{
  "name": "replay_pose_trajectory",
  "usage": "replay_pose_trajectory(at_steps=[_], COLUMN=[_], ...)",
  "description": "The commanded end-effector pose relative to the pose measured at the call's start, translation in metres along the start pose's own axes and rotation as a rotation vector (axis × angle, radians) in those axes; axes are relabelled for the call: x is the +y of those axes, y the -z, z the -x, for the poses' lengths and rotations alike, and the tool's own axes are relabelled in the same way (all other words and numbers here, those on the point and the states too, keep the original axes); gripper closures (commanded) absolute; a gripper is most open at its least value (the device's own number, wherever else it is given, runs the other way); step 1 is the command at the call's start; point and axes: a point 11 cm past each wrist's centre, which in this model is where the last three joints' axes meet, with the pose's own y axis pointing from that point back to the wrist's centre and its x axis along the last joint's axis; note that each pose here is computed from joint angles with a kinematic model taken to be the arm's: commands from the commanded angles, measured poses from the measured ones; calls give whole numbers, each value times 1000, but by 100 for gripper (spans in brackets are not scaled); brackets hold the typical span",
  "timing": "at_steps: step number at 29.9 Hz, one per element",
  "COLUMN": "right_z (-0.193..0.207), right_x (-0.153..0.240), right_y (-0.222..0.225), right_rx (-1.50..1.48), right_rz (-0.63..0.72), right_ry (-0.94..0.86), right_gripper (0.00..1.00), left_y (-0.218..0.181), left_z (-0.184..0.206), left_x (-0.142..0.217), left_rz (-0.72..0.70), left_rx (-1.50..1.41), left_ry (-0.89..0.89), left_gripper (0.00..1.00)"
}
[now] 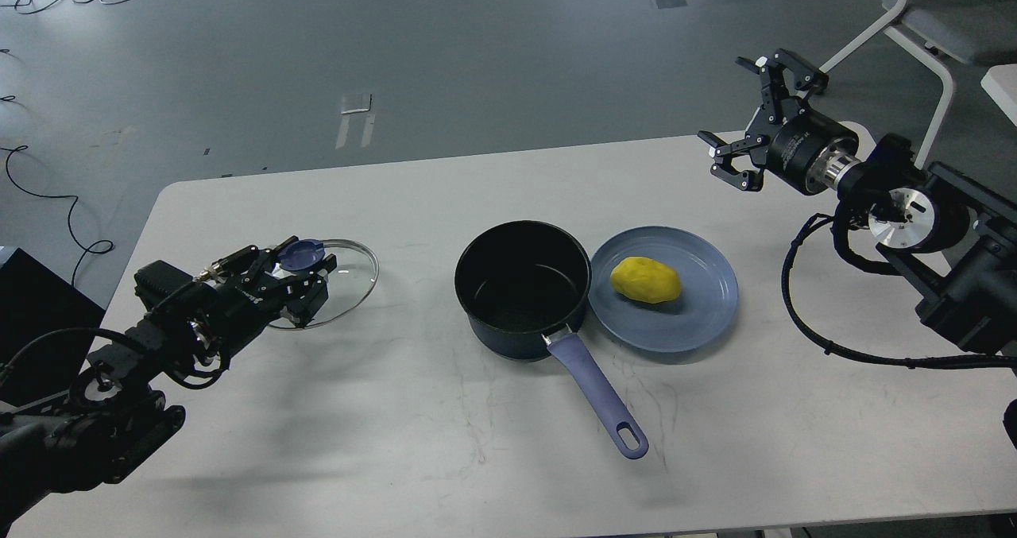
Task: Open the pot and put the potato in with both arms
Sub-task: 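Lift the lid off the saucepan and set it down beside the pot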
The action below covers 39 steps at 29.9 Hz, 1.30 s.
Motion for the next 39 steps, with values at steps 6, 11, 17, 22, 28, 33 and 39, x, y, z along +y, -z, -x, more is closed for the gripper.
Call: replay_pose_trajectory(at_steps=[6,11,17,22,28,33,39], right_z=[0,-2,-3,-5,-7,-7,-5], right_x=[0,1,2,3,4,4,3], right_y=[1,3,1,1,-1,-1,0], right_rx=[4,7,7,8,7,6,6], right_rz=[0,-1,2,4,6,6,4], right_ry=[-1,-4,-7,-11,-14,-14,-11], right_gripper=[0,0,0,0,0,0,0], left_y=[-8,-12,-14,-19,-21,-28,-31], left_z=[17,29,32,34,43,48,36], left_x=[2,7,7,5,9,7,2], left_rz=[-2,-2,1,9,11,30,17], left_rx=[43,57,62,66,73,73,141], left_ry=[19,40,43,44,62,77,27], left_gripper=[62,60,42,15,11,8,3])
